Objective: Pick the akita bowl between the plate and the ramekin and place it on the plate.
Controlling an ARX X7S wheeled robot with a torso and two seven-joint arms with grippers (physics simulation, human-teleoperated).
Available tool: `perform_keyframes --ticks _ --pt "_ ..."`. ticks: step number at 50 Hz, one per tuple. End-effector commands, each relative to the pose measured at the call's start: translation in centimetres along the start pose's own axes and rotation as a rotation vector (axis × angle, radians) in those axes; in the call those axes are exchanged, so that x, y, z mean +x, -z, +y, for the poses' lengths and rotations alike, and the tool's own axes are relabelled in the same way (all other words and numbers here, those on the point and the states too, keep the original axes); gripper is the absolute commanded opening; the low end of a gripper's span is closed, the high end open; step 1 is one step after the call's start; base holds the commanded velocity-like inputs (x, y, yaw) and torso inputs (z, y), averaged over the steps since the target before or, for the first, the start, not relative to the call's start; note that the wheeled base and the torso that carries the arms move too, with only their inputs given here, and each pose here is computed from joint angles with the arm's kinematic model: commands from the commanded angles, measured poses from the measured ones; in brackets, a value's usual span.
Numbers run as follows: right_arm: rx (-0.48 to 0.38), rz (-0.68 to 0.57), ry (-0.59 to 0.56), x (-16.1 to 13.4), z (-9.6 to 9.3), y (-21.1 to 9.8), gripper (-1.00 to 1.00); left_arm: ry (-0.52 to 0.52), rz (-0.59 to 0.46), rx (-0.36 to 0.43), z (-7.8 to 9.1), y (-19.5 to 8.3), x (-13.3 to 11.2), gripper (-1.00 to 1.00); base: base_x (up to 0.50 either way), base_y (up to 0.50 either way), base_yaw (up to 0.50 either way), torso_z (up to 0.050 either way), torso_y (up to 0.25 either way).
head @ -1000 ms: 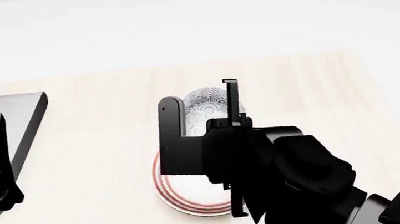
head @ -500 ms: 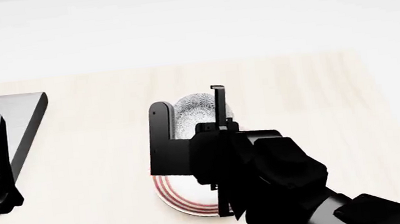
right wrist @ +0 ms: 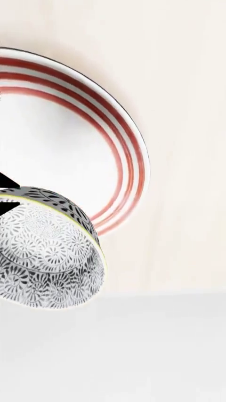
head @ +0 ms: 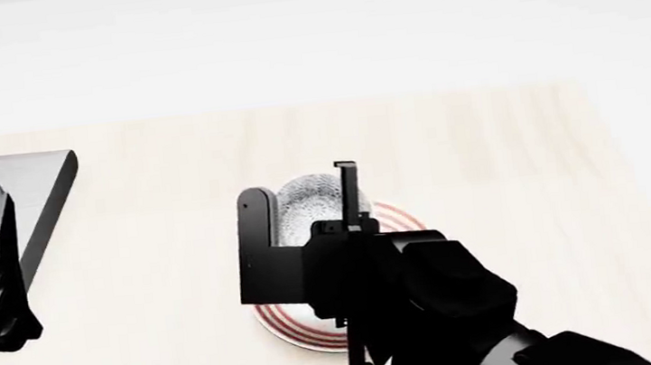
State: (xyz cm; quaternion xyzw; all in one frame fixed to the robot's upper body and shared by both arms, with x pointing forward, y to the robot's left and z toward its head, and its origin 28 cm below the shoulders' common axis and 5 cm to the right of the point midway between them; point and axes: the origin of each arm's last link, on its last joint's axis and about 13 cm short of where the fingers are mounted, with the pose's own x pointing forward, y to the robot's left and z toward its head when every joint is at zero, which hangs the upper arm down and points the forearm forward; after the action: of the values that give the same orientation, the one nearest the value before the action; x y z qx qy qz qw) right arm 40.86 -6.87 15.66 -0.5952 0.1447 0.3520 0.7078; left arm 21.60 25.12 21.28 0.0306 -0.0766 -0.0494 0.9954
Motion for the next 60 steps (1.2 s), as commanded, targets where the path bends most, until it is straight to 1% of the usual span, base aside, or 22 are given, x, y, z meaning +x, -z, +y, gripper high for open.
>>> perform_keyframes --ticks 1,10,16,18,19,24,52,56,57,59,60 --pt "-0.007 0.021 0.023 0.2 -0.4 0.5 -1.0 0.004 0.002 0.0 -0.1 0.1 0.0 1.0 0.0 0.0 0.0 0.0 0.0" --pt "0.002 0.051 0.044 0.4 -0.8 0.8 -1.0 0.01 0.002 -0.003 -0.1 0.0 0.0 1.0 0.0 0.0 0.0 0.0 0.0" --pt "0.006 0.053 0.036 0.4 -0.6 1.0 -1.0 0.011 -0.005 -0.005 0.0 0.0 0.0 1.0 0.0 0.0 0.0 0.0 0.0" --pt "0.007 0.055 0.036 0.4 -0.6 1.1 -1.0 0.03 -0.009 -0.014 0.1 0.0 0.0 1.0 0.0 0.0 0.0 0.0 0.0" --pt "0.006 0.056 0.037 0.5 -0.6 1.1 -1.0 0.037 -0.009 -0.037 0.2 0.0 0.1 1.0 0.0 0.0 0.0 0.0 0.0" --pt "0.006 0.053 0.036 0.5 -0.5 1.0 -1.0 0.059 -0.026 -0.028 0.1 -0.1 -0.2 1.0 0.0 0.0 0.0 0.0 0.002" --pt "0.016 0.035 0.011 1.6 0.4 0.8 -1.0 0.056 -0.031 -0.026 0.1 -0.1 -0.3 1.0 0.0 0.0 0.0 0.0 0.0" --pt "0.018 0.033 0.01 1.6 0.4 0.8 -1.0 0.061 -0.036 -0.019 0.1 0.0 -0.3 1.0 0.0 0.0 0.0 0.0 0.0" --pt "0.017 0.032 0.008 1.6 0.4 0.8 -1.0 0.062 -0.046 0.002 0.0 0.0 -0.3 1.0 0.0 0.0 0.0 0.0 -0.25" --pt "0.018 0.033 0.009 1.6 0.4 0.8 -1.0 0.065 -0.044 -0.003 0.0 0.0 -0.4 1.0 0.0 0.0 0.0 0.0 -0.25" --pt "0.018 0.033 0.009 1.6 0.4 0.8 -1.0 0.063 -0.039 -0.024 0.0 -0.1 -0.4 1.0 0.0 0.0 0.0 0.0 -0.25"
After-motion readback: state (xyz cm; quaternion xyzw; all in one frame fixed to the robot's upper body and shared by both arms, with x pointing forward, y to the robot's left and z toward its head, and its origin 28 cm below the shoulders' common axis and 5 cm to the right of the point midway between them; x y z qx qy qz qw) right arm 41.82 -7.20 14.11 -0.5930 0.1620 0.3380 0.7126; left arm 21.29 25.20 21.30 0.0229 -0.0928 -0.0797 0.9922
